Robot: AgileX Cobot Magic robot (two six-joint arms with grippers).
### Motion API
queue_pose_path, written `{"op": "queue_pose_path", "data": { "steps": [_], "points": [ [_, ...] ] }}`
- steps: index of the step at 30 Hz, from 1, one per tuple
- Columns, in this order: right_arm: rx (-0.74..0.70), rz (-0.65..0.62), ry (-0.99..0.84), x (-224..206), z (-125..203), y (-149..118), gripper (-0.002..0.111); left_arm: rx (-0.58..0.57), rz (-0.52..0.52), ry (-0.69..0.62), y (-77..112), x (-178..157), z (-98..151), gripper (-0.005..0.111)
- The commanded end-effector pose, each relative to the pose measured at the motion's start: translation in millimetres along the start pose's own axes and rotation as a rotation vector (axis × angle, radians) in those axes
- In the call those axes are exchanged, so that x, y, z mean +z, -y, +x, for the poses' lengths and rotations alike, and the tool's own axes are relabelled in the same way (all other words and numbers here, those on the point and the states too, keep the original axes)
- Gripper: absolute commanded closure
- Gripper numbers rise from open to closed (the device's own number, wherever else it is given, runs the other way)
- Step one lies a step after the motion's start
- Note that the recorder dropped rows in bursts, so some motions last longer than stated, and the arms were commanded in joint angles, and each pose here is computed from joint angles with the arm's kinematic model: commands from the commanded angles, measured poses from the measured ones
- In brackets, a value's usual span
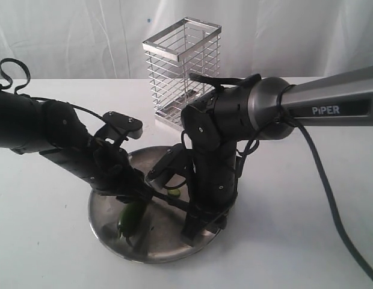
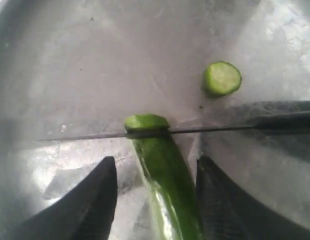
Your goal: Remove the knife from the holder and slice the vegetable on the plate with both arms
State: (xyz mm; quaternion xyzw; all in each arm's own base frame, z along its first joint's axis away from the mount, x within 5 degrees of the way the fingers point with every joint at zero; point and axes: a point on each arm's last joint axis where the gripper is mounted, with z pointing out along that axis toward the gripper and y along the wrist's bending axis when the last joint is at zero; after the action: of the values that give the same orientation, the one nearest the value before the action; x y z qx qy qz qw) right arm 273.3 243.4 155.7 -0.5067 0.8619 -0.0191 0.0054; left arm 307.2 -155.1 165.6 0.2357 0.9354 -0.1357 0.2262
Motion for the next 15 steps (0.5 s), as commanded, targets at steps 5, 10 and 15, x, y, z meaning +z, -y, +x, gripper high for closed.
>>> {"op": "queue_pose_path", "data": {
  "steps": [5, 10, 15],
  "points": [
    [-0.017, -0.007, 0.003, -2, -1, -2, 0.108, -0.121, -0.004, 0.064, -0.8, -1, -12, 0.053],
    [-0.019, -0.007, 0.003, -2, -1, -2, 0.108, -0.116, 0.027, 0.059, 1.6, -8, -24, 0.053],
    [-0.031, -0.010, 0.004, -2, -1, -2, 0.108, -0.153, 0.035, 0.038, -14.2, -17, -30, 0.053]
  ]
}}
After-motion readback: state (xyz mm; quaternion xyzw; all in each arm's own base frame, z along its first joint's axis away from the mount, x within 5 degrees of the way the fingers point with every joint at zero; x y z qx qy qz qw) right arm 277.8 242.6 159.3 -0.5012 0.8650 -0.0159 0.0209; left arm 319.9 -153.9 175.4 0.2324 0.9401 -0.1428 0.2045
